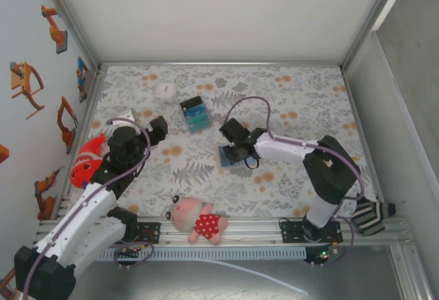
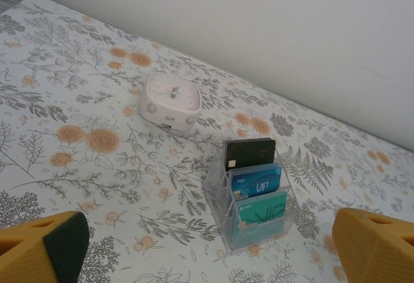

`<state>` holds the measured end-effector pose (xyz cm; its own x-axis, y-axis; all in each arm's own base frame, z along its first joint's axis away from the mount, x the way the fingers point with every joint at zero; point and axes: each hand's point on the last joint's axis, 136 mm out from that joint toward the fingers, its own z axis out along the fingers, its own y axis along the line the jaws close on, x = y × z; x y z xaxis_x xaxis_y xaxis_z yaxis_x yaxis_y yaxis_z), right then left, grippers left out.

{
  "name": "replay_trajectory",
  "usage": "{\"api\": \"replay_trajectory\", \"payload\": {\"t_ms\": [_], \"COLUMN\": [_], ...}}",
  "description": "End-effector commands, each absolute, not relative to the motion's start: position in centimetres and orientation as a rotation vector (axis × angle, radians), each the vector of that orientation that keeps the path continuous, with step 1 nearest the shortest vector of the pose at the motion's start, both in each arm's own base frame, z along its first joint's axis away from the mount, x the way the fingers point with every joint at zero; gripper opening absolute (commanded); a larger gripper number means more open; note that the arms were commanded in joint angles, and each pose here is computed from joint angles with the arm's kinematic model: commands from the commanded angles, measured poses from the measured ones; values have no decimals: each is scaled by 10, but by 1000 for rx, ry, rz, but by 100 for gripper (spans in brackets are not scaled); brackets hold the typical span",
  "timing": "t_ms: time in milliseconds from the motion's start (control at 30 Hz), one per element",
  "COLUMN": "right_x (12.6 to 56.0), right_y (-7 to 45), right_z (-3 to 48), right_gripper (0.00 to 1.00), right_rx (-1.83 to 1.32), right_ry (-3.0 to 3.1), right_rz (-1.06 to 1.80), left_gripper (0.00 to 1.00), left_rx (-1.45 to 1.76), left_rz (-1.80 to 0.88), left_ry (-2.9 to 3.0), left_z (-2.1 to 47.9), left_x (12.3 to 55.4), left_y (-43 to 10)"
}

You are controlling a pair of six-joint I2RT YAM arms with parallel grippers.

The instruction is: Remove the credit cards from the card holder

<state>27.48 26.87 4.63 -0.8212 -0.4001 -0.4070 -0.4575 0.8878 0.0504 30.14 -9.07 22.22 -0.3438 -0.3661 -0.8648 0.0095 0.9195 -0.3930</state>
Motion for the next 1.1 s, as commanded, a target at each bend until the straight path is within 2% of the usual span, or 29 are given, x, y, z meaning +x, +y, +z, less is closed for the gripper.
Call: {"api": "replay_trajectory", "payload": {"t_ms": [0,333,767,1067], "right_x": [281,281,282,288], "right_y": [256,223,179,156], "right_z": [57,59,55,87], "right_gripper": [22,37,43,44], "right_rx": [-550,-386,-138,45], "right_ry": [2635,2638,2653,2568], "right_rz": [163,114,186,339], "left_gripper": [97,97,97,97], "left_rx": [-202,-122,-7,320], "left_rz": [-424,-469,-486,-437], "left_ry": [1872,1917,2034,2116], "left_z": [237,229,197,163], "left_x": [304,309,306,288], "left_y": [-101,-123,-165,-229]}}
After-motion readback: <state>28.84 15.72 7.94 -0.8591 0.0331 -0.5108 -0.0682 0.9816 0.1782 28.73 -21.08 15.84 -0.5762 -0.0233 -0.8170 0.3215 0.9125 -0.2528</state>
